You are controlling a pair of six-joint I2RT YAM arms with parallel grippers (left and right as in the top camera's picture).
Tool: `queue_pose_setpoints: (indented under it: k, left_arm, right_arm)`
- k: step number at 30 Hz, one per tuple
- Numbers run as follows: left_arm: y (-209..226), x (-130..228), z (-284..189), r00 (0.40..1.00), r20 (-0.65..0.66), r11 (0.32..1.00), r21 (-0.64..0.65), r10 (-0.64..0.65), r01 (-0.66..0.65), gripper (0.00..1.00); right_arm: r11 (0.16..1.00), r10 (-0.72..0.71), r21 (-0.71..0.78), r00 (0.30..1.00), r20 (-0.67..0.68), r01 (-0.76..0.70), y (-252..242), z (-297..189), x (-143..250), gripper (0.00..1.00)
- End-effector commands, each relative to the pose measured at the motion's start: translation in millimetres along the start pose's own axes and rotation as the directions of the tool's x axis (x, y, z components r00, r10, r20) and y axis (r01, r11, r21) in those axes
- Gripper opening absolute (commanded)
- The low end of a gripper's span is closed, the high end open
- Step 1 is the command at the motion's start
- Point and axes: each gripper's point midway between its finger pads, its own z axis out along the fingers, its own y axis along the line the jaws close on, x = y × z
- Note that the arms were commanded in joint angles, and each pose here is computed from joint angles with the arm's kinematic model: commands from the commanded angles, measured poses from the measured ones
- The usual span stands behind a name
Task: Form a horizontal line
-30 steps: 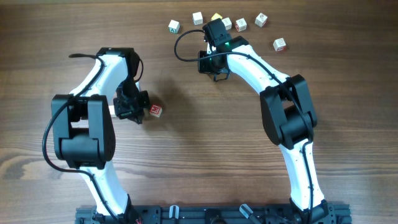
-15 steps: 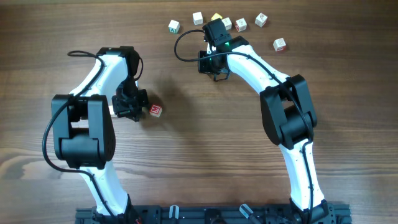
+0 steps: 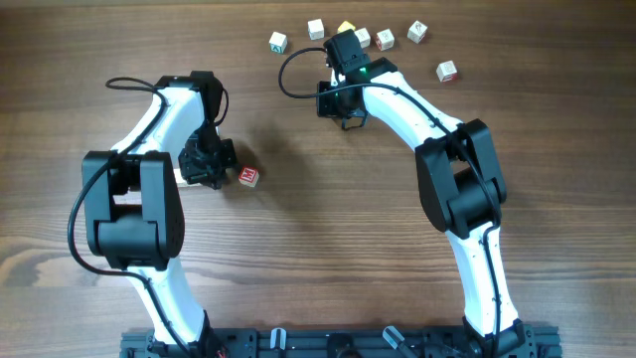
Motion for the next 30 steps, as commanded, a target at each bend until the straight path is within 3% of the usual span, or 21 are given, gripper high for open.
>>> queue_pose_setpoints:
  k: [1, 6, 10, 13, 15, 20, 23, 25, 28, 30]
  left_arm:
    - [0, 2, 3, 1.000, -0.019, 1.000, 0.005, -0.011, 0.011, 0.04]
    - [-8, 5, -10, 1.000, -0.003, 0.998, 0.066, 0.000, 0.000, 0.04]
    - [-18, -12, -53, 0.989, 0.145, 0.988, 0.153, -0.023, 0.001, 0.04]
    - [2, -27, -78, 0.965, 0.249, 0.985, 0.165, -0.082, 0.042, 0.04]
    - [31, -39, -85, 0.943, 0.277, 0.972, 0.193, -0.186, 0.135, 0.04]
    - [106, -53, -80, 0.872, 0.251, 0.898, 0.256, -0.420, 0.359, 0.04]
    - [134, -54, -76, 0.837, 0.243, 0.863, 0.271, -0.490, 0.426, 0.04]
    - [149, -51, -69, 0.821, 0.225, 0.843, 0.273, -0.525, 0.464, 0.04]
    - [160, -40, -50, 0.801, 0.176, 0.812, 0.264, -0.572, 0.521, 0.04]
    - [165, -33, -32, 0.793, 0.149, 0.798, 0.254, -0.590, 0.546, 0.04]
  right_arm:
    - [0.996, 0.016, 0.086, 0.997, -0.069, -0.010, -24, 22, 27, 0.05]
    - [0.996, 0.017, 0.087, 0.997, -0.072, -0.011, -25, 22, 28, 0.05]
    - [0.996, 0.016, 0.087, 0.997, -0.072, -0.009, -25, 22, 28, 0.04]
    - [0.996, 0.015, 0.088, 0.997, -0.073, -0.008, -25, 22, 28, 0.05]
    - [0.995, -0.026, 0.090, 0.994, -0.108, 0.036, -27, 21, 35, 0.20]
    - [0.999, -0.024, 0.021, 0.964, -0.265, 0.031, -19, 15, 71, 0.26]
    - [1.000, -0.014, 0.005, 0.951, -0.308, 0.017, -17, 12, 81, 0.43]
    - [1.000, -0.008, -0.016, 0.945, -0.328, 0.003, -13, 11, 85, 0.49]
    - [0.997, -0.009, -0.070, 0.937, -0.350, -0.017, -3, 9, 89, 0.48]
    - [0.994, -0.011, -0.107, 0.931, -0.364, -0.031, 4, 7, 91, 0.38]
